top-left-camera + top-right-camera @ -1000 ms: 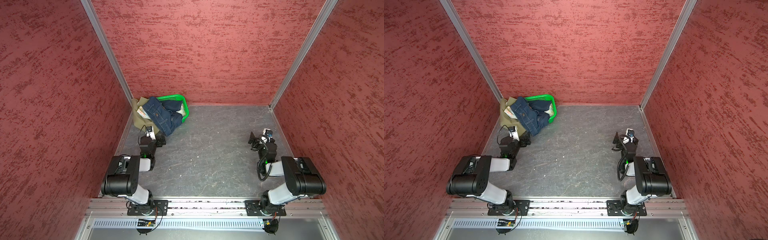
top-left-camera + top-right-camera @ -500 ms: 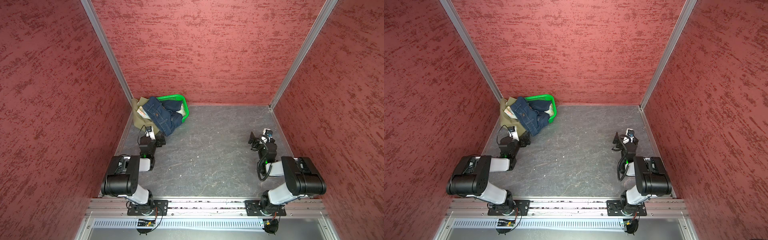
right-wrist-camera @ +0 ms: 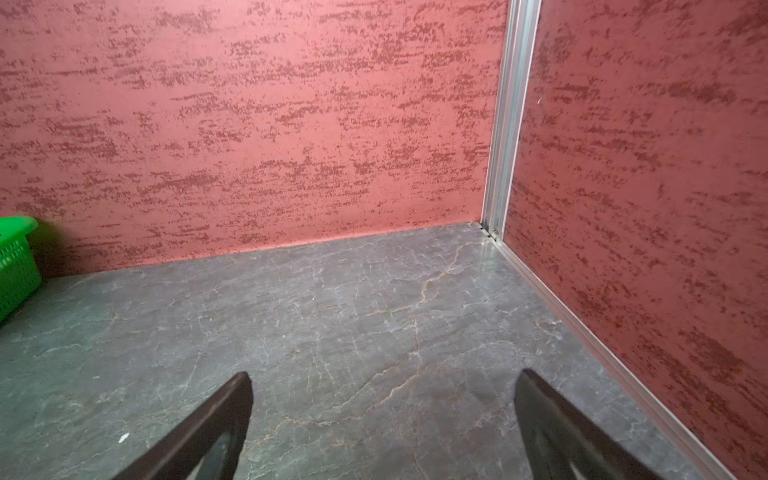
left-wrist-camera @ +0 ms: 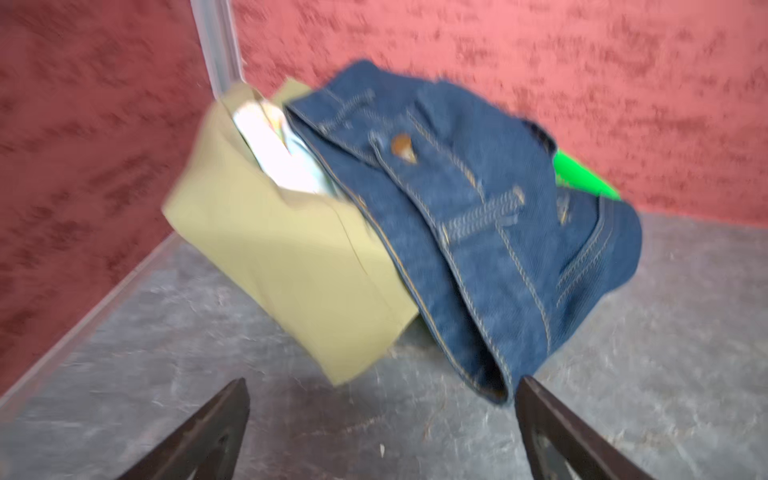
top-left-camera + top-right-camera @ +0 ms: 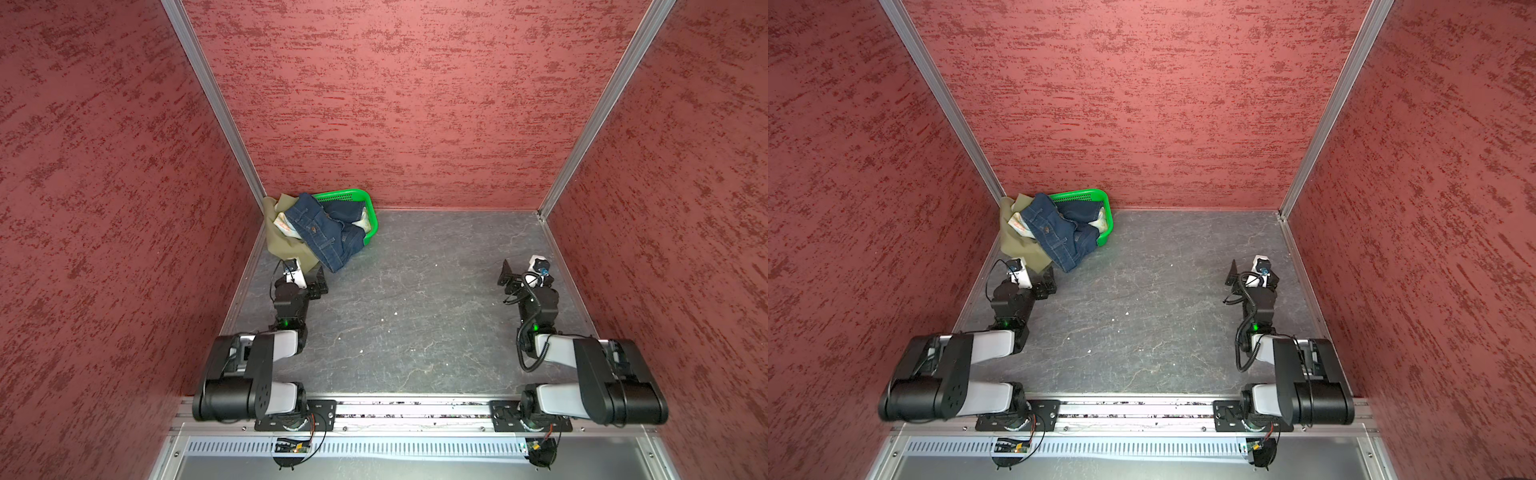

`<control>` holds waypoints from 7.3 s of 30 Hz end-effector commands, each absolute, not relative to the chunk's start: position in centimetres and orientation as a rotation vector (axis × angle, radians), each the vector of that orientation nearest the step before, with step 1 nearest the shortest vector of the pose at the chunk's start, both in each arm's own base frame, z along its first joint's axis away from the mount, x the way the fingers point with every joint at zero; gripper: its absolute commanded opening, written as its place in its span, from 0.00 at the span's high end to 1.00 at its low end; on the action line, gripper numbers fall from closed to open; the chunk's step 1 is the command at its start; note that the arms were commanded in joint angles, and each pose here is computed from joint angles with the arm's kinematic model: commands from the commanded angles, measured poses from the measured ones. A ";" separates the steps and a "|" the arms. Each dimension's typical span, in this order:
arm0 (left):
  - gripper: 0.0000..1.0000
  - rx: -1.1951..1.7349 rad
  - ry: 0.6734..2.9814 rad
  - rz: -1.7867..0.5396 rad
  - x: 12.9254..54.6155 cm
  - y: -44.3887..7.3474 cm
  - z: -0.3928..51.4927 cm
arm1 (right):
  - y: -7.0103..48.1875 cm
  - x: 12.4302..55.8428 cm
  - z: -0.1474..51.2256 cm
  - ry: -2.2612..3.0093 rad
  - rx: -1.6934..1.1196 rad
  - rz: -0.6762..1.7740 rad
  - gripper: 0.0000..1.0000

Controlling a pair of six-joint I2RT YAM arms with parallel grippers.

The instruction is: Fold and stack the skirts

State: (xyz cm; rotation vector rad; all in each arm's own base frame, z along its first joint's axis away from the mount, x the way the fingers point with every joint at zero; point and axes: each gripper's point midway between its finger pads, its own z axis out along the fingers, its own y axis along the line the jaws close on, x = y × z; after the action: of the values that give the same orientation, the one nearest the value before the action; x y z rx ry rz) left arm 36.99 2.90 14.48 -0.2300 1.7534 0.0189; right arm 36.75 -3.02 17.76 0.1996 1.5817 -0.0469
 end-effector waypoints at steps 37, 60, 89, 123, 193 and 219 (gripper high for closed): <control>0.18 -0.658 2.248 -0.366 50.4 1.7 16.8 | 4.8 38.3 20.0 1.666 0.026 0.107 0.02; 1.00 -0.338 1.987 -0.493 51.1 -2.9 31.3 | 3.5 38.4 20.7 1.667 0.123 0.078 0.01; 1.00 0.401 1.599 -0.968 39.0 -32.1 52.5 | -3.5 30.6 37.1 1.503 0.563 0.001 0.01; 0.15 0.156 2.561 -0.388 38.9 -23.2 12.1 | 6.3 36.3 18.0 2.173 0.276 0.310 0.01; 1.00 -0.073 2.497 -0.537 40.4 -17.6 8.1 | 0.1 40.8 13.7 1.928 0.920 0.716 1.00; 1.00 -0.133 2.487 -0.584 40.1 -18.3 7.3 | -2.0 38.6 15.0 2.144 0.760 0.376 0.12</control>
State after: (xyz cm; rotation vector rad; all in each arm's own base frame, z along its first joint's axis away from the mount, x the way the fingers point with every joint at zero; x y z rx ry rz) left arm 39.34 -17.82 6.10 -0.1326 2.5381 -0.5672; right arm 42.26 -3.32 16.77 0.7822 2.0364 0.4814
